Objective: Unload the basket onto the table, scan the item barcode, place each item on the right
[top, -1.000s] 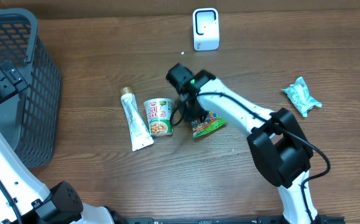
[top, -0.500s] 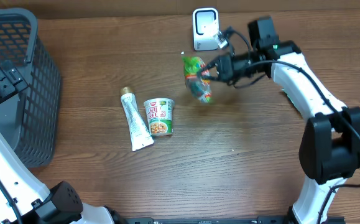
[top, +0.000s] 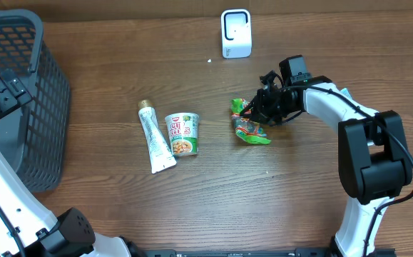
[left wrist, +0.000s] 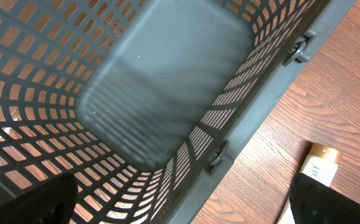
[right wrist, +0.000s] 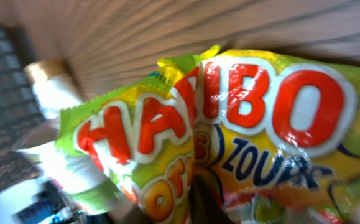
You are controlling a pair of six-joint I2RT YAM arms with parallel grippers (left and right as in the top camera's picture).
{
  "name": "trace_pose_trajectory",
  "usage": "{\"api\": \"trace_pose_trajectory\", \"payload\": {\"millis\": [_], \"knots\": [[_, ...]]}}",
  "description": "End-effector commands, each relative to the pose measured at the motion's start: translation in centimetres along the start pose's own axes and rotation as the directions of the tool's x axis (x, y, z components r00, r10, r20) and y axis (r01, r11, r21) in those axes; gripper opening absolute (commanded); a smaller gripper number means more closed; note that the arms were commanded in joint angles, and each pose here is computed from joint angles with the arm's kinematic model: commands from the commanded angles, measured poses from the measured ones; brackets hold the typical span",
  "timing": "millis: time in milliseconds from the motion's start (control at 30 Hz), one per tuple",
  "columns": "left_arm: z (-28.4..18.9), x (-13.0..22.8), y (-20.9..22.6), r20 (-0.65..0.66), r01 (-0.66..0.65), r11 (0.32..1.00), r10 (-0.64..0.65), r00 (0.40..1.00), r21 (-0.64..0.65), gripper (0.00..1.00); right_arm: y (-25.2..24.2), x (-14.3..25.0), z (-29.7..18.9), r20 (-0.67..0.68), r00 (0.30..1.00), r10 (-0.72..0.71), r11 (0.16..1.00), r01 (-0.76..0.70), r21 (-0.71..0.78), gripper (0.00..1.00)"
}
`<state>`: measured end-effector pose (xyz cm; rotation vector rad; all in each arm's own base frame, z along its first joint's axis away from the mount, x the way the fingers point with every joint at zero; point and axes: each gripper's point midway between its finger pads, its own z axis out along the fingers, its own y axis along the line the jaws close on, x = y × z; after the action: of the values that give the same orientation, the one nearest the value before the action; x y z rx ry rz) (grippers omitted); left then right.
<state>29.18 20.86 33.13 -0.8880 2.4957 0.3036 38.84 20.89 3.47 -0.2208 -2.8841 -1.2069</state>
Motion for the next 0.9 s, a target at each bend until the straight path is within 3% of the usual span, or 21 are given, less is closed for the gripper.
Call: {"api": "trace_pose_trajectory", "payload": {"millis": [0, 167, 300, 433, 567, 600, 700, 867], "knots": [[-0.8, -0.3, 0.0, 0.026, 0.002, 1.000, -0.002, 1.000, 0.004, 1.00, -2.4, -1.7, -1.3, 0.096, 0.995, 0.012, 0.988, -0.027, 0.152, 0.25], [-0.8, -0.3, 0.0, 0.026, 0.002, 1.000, -0.002, 1.000, 0.004, 1.00, 1.7, -2.6, -5.6, 0.085, 0.981, -0.176, 0.966, 0.155, 0.208, 0.44], [-0.8, -0.3, 0.0, 0.027, 0.002, 1.000, -0.002, 1.000, 0.004, 1.00, 5.3, -1.6, -8.7, 0.047, 0.942, -0.331, 0.888, 0.294, 0.354, 0.46], [-0.8, -0.3, 0.0, 0.026, 0.002, 1.000, -0.002, 1.000, 0.004, 1.00, 6.5, 1.4, -6.4, -0.051, 0.913, -0.404, 0.804, 0.381, 0.457, 0.47], [-0.8, -0.3, 0.0, 0.026, 0.002, 1.000, -0.002, 1.000, 0.004, 1.00, 5.6, 3.3, -3.7, -0.170, 0.843, -0.511, 0.585, 0.485, 0.650, 0.56], [-0.8, -0.3, 0.0, 0.026, 0.002, 1.000, -0.002, 1.000, 0.005, 1.00, 5.4, 3.5, -3.5, -0.186, 0.836, -0.516, 0.558, 0.492, 0.668, 0.56], [-0.8, -0.3, 0.0, 0.026, 0.002, 1.000, -0.002, 1.000, 0.005, 0.99, 3.4, 5.8, -1.3, -0.375, 0.741, -0.557, 0.375, 0.627, 0.683, 0.57], [-0.8, -0.3, 0.0, 0.027, 0.002, 1.000, -0.002, 1.000, 0.005, 1.00, 0.9, 5.9, -0.2, -0.443, 0.687, -0.576, 0.274, 0.673, 0.687, 0.57]]}}
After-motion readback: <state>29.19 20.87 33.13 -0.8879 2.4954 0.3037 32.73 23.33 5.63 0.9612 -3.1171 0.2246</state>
